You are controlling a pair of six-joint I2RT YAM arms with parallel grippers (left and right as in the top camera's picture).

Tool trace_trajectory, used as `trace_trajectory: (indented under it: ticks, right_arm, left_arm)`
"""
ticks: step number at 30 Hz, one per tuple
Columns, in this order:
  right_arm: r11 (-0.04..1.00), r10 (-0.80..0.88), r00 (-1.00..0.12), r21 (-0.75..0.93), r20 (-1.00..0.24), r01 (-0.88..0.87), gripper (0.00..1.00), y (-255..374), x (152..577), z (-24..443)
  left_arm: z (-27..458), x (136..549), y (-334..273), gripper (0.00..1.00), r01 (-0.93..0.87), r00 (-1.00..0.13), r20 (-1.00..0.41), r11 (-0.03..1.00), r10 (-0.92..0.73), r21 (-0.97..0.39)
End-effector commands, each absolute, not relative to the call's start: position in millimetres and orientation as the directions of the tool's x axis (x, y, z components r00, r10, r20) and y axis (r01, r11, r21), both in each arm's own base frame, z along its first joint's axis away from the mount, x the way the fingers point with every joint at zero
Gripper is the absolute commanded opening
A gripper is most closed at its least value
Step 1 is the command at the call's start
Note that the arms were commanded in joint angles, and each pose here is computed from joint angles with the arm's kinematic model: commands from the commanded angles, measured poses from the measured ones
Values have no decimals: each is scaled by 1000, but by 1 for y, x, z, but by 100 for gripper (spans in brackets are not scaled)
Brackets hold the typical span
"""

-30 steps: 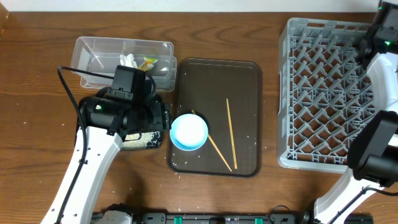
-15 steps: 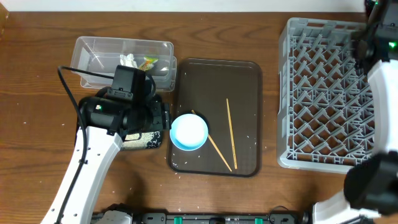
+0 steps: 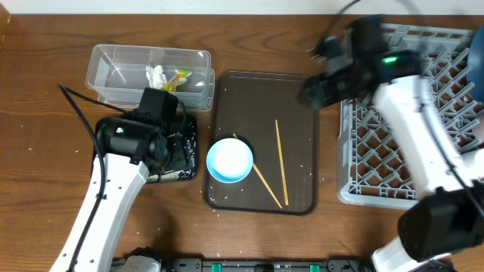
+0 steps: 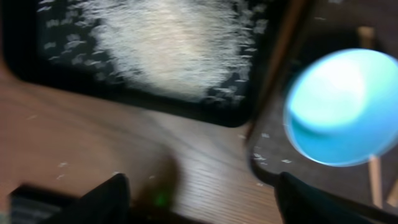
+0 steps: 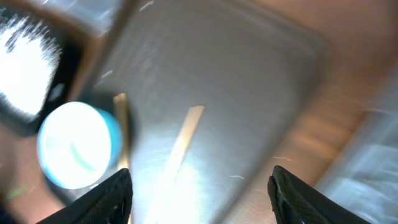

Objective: Sort waste into correct bins and load items into the dishwasher rack
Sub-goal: 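Reach right gripper to the light blue bowl and grasp its rim, then carry the light blue bowl with right gripper into the rack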

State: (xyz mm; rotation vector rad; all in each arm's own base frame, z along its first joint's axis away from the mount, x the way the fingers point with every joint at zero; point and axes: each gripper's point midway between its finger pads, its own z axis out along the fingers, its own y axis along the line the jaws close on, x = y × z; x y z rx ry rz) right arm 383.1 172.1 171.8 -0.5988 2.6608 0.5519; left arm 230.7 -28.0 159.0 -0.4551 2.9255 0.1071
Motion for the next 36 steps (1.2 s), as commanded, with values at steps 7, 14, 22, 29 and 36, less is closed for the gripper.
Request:
trace_trajectory:
  ticks: [7, 14, 22, 29, 36]
  right_arm:
    - [808, -385, -902, 401, -194, -431, 57, 262, 312, 80]
    - [871, -384, -911, 268, -150, -412, 37, 270, 300, 48]
    - [871, -401, -911, 265, -97, -412, 31, 288, 282, 25]
    - [868, -402, -906, 262, -130, -423, 1, 295, 288, 27]
    - [951, -248, -903, 88, -351, -296, 1, 238, 364, 109]
  left_arm:
    - [160, 230, 14, 92, -521, -841, -246, 843, -482, 129]
    - [160, 230, 17, 92, -533, -834, -245, 837, -494, 127]
    - [160, 230, 17, 92, -533, -834, -245, 837, -494, 127]
    - [160, 230, 17, 92, -533, -834, -245, 837, -494, 127]
    - [160, 230, 17, 92, -533, -834, -245, 837, -494, 127]
